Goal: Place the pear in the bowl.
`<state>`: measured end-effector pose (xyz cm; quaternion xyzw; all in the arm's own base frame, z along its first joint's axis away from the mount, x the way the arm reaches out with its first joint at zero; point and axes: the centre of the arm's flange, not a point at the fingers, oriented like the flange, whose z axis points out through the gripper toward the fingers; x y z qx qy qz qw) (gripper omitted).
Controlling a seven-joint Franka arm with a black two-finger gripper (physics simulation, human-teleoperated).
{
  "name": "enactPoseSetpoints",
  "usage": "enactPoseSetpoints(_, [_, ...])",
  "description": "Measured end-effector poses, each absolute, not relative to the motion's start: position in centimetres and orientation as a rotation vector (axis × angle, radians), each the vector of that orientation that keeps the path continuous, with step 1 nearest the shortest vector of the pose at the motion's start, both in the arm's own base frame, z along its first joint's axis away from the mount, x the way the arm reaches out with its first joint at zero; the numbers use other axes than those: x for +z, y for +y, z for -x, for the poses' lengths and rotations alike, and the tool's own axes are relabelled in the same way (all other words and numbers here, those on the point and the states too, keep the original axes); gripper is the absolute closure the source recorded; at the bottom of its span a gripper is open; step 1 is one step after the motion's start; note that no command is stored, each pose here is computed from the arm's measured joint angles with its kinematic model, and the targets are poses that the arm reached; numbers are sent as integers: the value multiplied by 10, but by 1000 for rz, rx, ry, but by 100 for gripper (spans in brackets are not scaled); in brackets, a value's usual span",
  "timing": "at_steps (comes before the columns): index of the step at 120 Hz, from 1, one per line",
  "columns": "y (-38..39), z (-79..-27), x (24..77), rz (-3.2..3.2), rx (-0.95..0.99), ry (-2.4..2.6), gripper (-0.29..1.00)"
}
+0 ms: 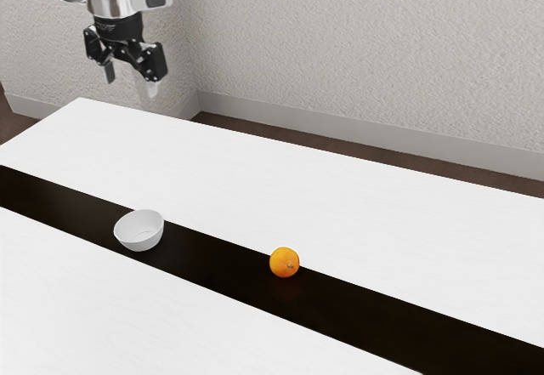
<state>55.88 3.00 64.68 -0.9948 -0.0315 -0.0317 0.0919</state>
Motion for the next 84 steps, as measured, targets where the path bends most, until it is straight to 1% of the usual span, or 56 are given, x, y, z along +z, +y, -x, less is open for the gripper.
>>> enactPoseSetpoints(28, [43, -561, 641, 2963, -87, -132, 0])
enactPoseSetpoints(40, [39, -572, 623, 2998, -57, -134, 0])
enactPoseSetpoints(47, [21, -585, 599, 3023, -19, -91, 0])
enactPoseSetpoints(61, [-52, -598, 538, 3065, 87, 80, 0])
enactPoseSetpoints(71, [-69, -602, 495, 3096, 151, 90, 0])
enactPoseSetpoints(84, [-90, -612, 454, 3127, 197, 103, 0])
